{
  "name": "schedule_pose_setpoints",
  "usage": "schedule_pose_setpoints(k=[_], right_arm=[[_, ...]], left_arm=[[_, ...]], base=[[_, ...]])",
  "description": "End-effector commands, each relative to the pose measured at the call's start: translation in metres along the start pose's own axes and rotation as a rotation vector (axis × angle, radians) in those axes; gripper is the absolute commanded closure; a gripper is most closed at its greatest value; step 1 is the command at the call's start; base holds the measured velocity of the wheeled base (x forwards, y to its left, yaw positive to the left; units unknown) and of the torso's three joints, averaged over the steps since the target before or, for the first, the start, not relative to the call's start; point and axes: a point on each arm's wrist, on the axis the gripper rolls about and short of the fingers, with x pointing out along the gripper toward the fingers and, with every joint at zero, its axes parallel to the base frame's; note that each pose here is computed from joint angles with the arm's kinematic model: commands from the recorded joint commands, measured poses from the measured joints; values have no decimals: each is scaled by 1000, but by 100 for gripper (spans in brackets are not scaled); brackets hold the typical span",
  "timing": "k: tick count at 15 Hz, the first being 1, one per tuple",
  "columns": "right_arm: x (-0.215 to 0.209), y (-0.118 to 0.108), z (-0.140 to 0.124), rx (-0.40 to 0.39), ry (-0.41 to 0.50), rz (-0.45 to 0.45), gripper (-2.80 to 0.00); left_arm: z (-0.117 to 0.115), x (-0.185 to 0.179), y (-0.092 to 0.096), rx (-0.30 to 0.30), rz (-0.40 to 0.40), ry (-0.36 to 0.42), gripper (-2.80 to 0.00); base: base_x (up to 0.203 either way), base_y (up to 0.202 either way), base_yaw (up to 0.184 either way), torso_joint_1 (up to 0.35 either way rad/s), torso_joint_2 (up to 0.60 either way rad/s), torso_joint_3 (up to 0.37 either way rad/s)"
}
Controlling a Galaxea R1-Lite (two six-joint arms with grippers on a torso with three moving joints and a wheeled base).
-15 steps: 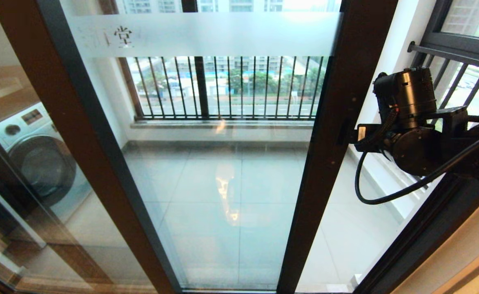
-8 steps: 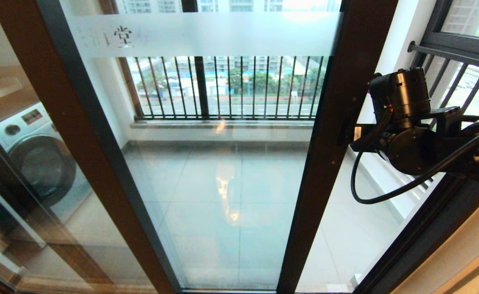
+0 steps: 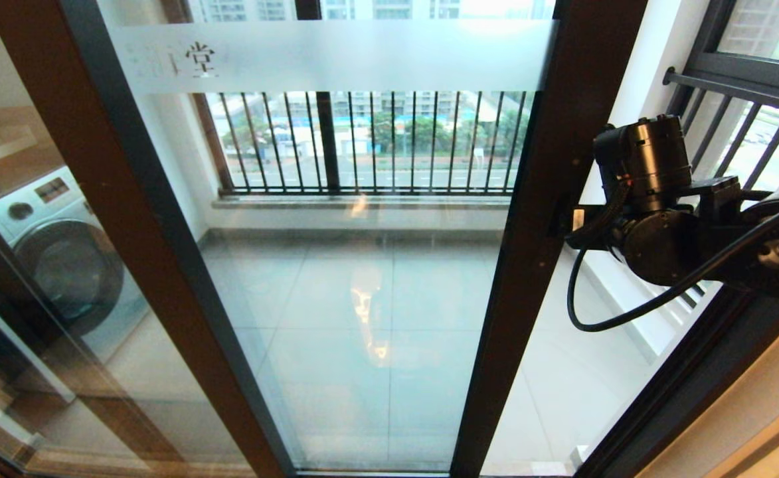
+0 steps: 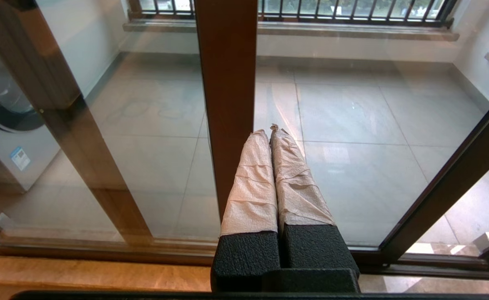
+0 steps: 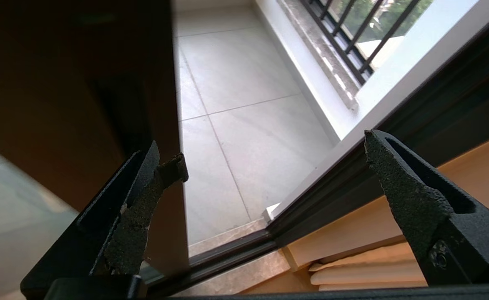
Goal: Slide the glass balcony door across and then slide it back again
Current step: Close the slid door
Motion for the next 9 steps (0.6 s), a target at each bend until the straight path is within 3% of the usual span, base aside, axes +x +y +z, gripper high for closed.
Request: schedule_pose_setpoints(k=[1,9], right_arm=[[8,1,-2,0,8,-21,-280],[0,3,-2,-2,-4,1,-280]], left_arm=[[0,0,0,-1,-1,1,0],[0,0,0,-1,0,1,0]], base=[[0,0,0,0,0,0],[0,0,0,0,0,0]])
